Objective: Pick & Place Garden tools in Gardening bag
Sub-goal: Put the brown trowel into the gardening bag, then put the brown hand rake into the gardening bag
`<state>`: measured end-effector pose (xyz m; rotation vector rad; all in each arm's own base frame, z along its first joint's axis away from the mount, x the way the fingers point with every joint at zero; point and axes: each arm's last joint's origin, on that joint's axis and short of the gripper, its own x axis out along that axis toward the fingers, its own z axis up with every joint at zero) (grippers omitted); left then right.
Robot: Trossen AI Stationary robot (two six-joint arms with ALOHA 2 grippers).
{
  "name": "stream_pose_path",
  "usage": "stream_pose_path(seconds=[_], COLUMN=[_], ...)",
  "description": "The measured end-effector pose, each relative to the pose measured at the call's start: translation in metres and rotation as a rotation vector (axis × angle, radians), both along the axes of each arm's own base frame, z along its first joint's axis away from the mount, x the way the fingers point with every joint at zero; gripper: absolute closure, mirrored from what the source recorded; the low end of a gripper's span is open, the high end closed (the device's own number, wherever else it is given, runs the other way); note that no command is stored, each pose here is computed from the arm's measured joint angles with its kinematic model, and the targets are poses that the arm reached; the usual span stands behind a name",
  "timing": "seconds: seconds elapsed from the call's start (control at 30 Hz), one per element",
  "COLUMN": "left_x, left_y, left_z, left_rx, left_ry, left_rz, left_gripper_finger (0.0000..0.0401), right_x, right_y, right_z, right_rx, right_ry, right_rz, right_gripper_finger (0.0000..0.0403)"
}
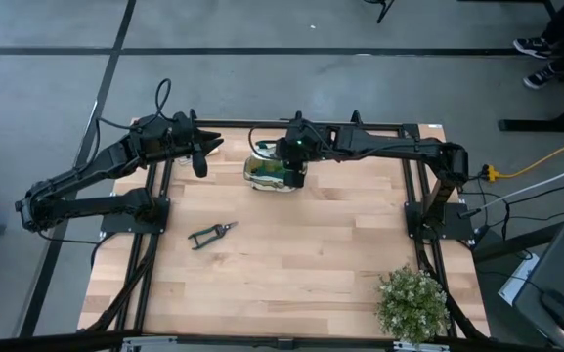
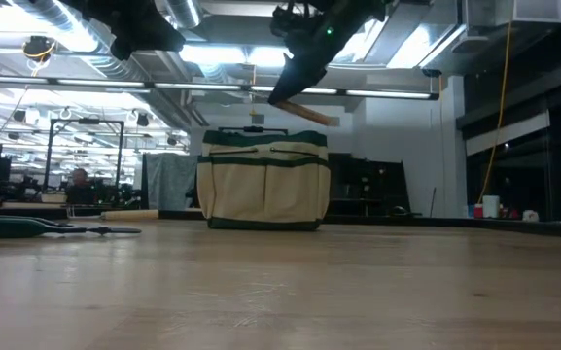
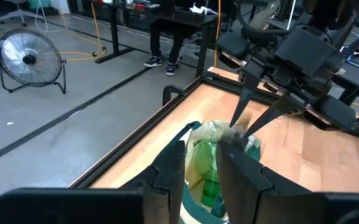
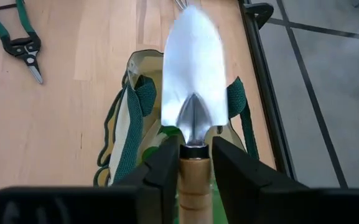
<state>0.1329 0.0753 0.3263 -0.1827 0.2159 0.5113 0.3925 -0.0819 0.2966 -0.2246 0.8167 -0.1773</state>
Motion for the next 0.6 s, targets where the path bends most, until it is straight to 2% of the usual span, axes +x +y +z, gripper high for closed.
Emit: stream_pose_path(seconds=[0.23,0.6], left_x=[0.0,0.0], left_y=[0.0,0.0], left_z=[0.0,0.0], left_rx=[0.0,0.0], left_ry=[0.0,0.0], left_rz=[0.0,0.0], left_gripper_finger=[0.0315,0.0315], right_x=[-0.001,-0.0007], right_y=[-0.005,-0.0035], right_z=[0.0001,0.0001], right_rx=[0.038,0.06], right_ry=[-0.015,-0.022], right_rz=[-0.052,-0.066], right_gripper_finger=[0.0246,0.0242])
